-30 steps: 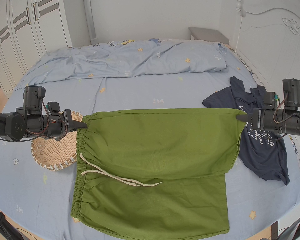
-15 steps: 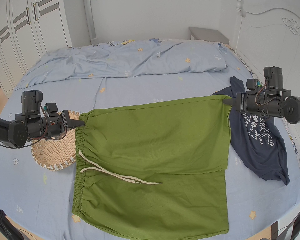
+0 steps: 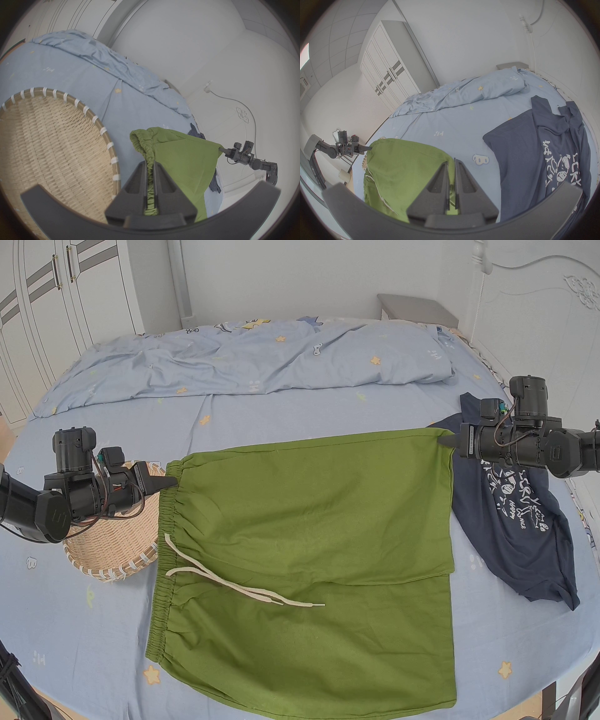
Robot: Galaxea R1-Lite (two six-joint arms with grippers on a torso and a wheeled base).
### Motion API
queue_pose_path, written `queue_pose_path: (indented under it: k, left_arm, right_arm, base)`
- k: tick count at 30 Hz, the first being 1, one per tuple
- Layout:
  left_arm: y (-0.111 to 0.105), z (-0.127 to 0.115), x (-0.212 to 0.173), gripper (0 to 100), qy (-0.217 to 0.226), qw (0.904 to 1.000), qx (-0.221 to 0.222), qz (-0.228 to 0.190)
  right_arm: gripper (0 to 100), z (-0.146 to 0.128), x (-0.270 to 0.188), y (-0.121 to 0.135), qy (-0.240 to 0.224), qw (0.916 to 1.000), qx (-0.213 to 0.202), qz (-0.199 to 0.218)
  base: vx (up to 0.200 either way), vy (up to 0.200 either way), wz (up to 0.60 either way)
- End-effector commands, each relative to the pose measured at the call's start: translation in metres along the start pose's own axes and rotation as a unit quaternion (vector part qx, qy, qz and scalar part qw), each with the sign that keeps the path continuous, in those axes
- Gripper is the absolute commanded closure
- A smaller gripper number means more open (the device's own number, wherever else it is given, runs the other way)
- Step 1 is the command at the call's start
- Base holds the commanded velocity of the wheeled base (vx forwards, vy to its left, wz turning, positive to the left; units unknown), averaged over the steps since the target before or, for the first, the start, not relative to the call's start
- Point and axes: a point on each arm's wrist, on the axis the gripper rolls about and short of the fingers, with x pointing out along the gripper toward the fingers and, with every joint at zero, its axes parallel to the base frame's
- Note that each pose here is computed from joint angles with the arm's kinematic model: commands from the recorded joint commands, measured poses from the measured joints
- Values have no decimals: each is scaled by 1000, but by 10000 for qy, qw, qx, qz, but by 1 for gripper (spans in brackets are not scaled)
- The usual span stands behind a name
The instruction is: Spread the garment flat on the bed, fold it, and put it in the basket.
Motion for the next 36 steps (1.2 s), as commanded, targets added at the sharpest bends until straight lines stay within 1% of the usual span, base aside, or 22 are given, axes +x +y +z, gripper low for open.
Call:
queue_pose_path:
  k: [1,8,14,18,29,30,35,36]
  left_arm:
    - [7,-2,9,100,-17,10000,4,-19]
    - [9,-2,13,100,-52,10000,35,-35]
    - [12,-4,18,100,-77,9999,67,-53]
    - [15,-5,22,100,-173,9997,123,-97]
    - [17,-7,24,100,-157,9998,117,-97]
    - [17,-6,25,0,-169,9997,125,-103]
    - [19,-7,27,0,-157,9998,125,-97]
    - [17,-6,27,0,-212,9996,159,-130]
  right_arm:
    - [100,0,12,-7,9,10000,6,-18]
    - [100,1,16,-11,-39,10000,-19,-43]
    - [100,-6,25,-14,64,9999,-98,-43]
    - [100,-6,27,-17,-33,9999,-120,-59]
    - [100,-12,35,-21,36,9999,-95,-77]
    - [0,-14,36,-22,50,9999,-90,-78]
    - [0,-18,40,-24,64,9999,-76,-71]
    - [0,-18,40,-24,43,9999,-69,-70]
  base:
    - [0,0,0]
    - [0,0,0]
    - [0,0,0]
    - [0,0,0]
    - [0,0,0]
    - [0,0,0]
    - [0,0,0]
    - [0,0,0]
